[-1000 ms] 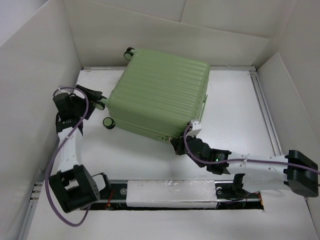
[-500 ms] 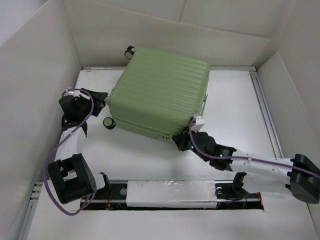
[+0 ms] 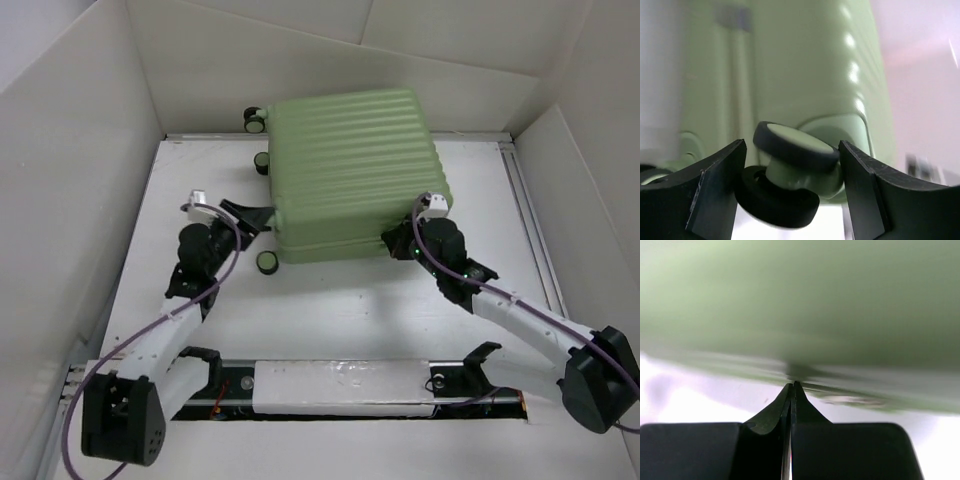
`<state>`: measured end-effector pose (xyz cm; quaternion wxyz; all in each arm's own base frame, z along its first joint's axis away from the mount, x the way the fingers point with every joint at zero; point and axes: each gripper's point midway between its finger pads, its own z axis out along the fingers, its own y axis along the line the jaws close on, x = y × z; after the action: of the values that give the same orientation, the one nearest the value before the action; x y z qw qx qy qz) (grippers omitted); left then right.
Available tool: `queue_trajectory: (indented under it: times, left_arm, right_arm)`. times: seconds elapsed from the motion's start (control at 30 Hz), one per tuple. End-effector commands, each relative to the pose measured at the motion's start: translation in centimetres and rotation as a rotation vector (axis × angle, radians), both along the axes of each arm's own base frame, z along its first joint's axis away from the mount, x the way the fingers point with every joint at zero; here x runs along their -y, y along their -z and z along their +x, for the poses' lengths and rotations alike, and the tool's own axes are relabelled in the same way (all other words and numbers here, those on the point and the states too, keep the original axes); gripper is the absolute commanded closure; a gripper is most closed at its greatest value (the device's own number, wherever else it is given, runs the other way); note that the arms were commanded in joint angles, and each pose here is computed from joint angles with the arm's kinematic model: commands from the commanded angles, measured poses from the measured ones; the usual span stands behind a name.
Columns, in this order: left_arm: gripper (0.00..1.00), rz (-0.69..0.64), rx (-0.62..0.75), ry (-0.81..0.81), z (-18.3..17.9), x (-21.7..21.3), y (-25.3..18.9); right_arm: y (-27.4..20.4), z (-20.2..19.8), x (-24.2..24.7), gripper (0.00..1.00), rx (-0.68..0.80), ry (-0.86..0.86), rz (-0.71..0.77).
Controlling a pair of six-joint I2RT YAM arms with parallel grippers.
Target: Pack the luggage
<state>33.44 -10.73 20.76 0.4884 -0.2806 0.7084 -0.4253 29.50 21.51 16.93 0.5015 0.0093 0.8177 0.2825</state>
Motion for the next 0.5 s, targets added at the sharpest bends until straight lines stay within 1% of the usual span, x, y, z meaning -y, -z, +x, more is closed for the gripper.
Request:
queue_trajectory:
  times: [0.0,0.03,0.07,0.1,0.13,0.17,0.2,0.23,0.3,0.33,0.37,0.47]
  left_arm:
    - [1.00,0.007,0.115,0.363,-6.2,8.3,-1.3]
    - [1.00,0.002,0.136,0.407,-7.6,9.6,-1.7]
    - [1.00,-0.005,0.131,0.400,-8.0,10.0,-1.5]
    - [1.00,-0.011,0.115,0.410,-8.6,10.4,-0.8]
    - [1.00,-0.015,0.129,0.433,-9.3,11.1,-1.2]
    - [1.00,-0.012,0.117,0.433,-9.4,11.1,-0.6]
    - [1.00,-0.008,0.111,0.414,-9.3,10.8,-0.6]
    - [1.00,0.019,0.100,0.395,-9.2,10.4,0.0]
    - [1.00,0.057,0.111,0.337,-8.7,9.4,-0.7]
    - [1.00,0.082,0.118,0.331,-8.9,9.1,-0.8]
    - [1.00,0.089,0.129,0.321,-8.8,8.9,-1.4]
    - [1.00,0.100,0.134,0.293,-8.8,8.2,-1.9]
  right_arm:
    - [-2.5,0.5,-0.1,1.00,0.065,-0.075,0.021]
    - [-2.3,0.3,0.3,1.00,0.056,-0.071,0.033]
    - [-2.1,-0.3,-0.2,1.00,0.042,-0.077,0.064]
    - [0.0,-1.2,-0.4,1.00,0.006,-0.087,0.065]
    - [-0.4,-1.4,-0.9,1.00,0.031,-0.092,0.095]
    - [0.0,-1.9,-1.1,1.00,0.026,-0.092,0.102]
    - [0.6,-2.6,-1.6,1.00,0.019,-0.100,0.090]
    - [0.3,-2.3,-1.0,1.00,0.036,-0.059,0.081]
    - [1.2,-3.0,0.4,1.00,0.004,-0.026,0.025]
    - [0.3,-3.0,1.8,1.00,0.014,0.025,-0.011]
    - [0.1,-3.1,2.7,0.97,0.019,0.058,-0.022]
    - [-0.6,-2.7,6.0,0.81,0.041,0.180,-0.057]
